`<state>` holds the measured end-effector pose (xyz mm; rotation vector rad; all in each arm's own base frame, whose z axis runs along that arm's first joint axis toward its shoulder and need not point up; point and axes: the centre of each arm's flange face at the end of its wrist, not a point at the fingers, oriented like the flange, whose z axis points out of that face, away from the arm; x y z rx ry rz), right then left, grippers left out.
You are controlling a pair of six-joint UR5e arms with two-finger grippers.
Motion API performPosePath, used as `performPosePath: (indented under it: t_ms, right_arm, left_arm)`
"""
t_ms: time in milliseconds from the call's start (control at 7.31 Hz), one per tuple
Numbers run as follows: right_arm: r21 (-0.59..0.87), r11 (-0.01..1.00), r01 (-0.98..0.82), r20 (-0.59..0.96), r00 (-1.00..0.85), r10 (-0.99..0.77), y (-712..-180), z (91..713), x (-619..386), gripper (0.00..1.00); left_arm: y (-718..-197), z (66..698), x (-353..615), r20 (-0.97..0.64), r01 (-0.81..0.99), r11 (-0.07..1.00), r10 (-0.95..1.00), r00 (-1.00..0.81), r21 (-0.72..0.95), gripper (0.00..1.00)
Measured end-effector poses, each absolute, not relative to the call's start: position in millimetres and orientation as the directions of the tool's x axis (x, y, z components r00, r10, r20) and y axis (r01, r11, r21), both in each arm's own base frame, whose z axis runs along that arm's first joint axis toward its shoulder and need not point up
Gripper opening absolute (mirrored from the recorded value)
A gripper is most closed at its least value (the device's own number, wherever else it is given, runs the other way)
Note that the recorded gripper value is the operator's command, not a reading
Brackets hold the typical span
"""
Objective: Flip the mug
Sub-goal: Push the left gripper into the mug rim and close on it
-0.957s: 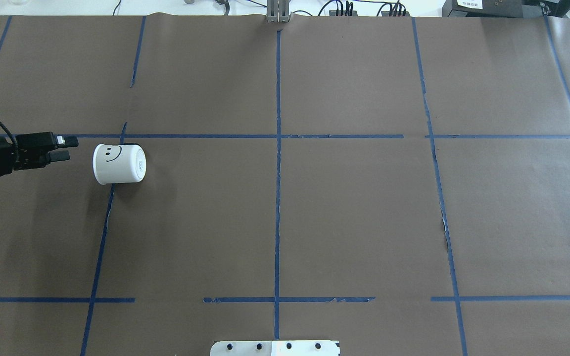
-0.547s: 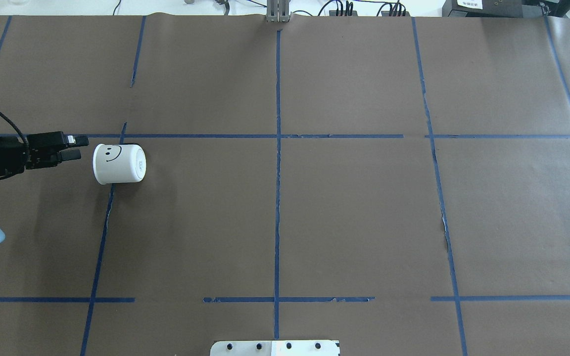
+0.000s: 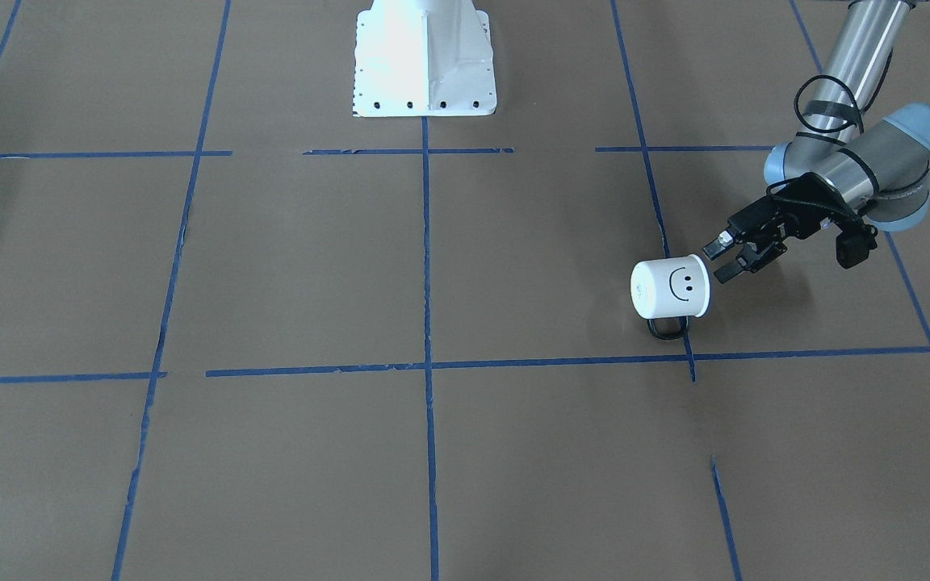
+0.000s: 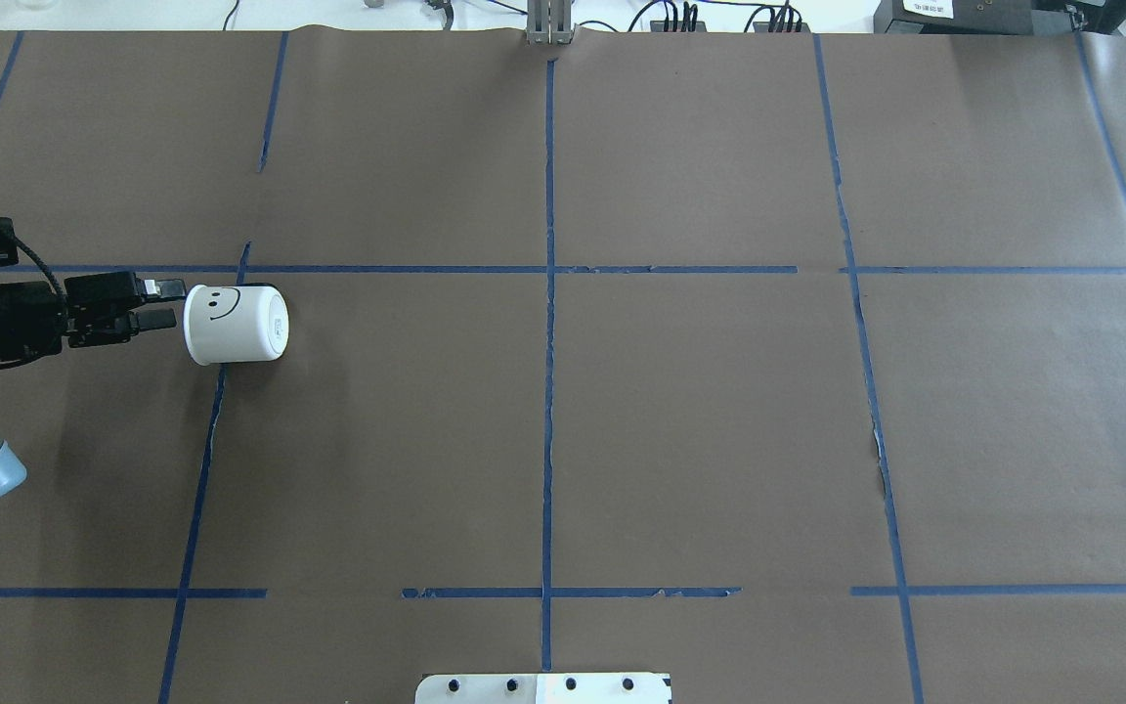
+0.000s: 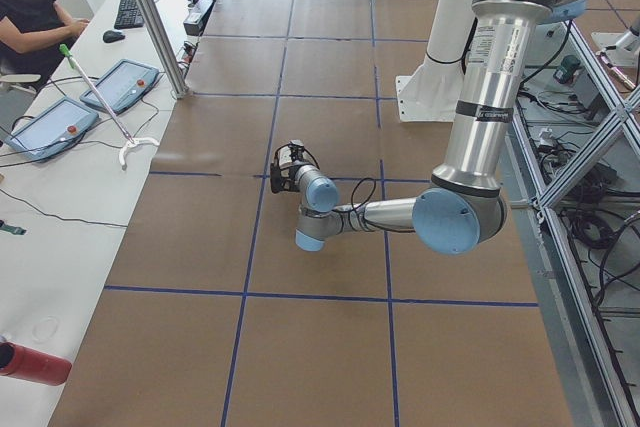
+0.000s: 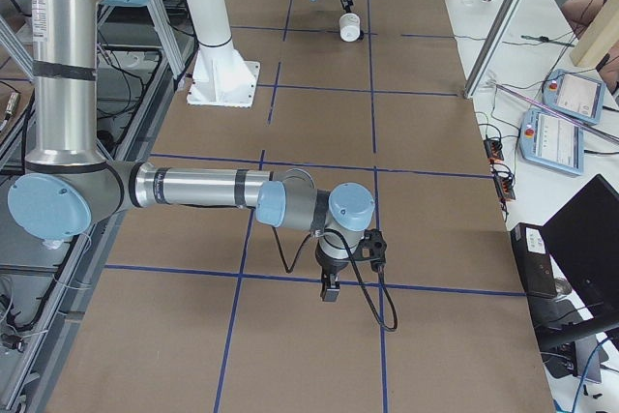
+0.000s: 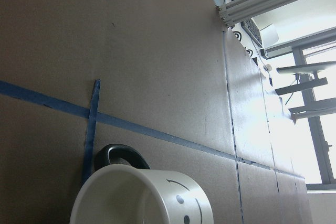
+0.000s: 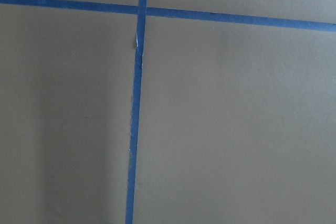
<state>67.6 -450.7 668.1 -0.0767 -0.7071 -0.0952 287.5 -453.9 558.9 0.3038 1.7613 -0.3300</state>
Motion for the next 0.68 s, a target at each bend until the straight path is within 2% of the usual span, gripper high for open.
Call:
performPosePath:
  t_ms: [410, 684]
  right_arm:
    - [-0.038, 0.993, 0.113, 0.652, 0.756, -0.061, -451, 668, 68, 1.00]
    - [-0.038, 0.993, 0.113, 0.651, 0.756, -0.061, -450, 668, 68, 1.00]
  left_arm:
    - [-462, 553, 301, -0.976, 0.369, 0.928, 0.028, -0.215, -0.055, 0.94]
    - [-464, 551, 310, -0.976, 0.362, 0.931, 0.028, -0.215, -0.053, 0.82]
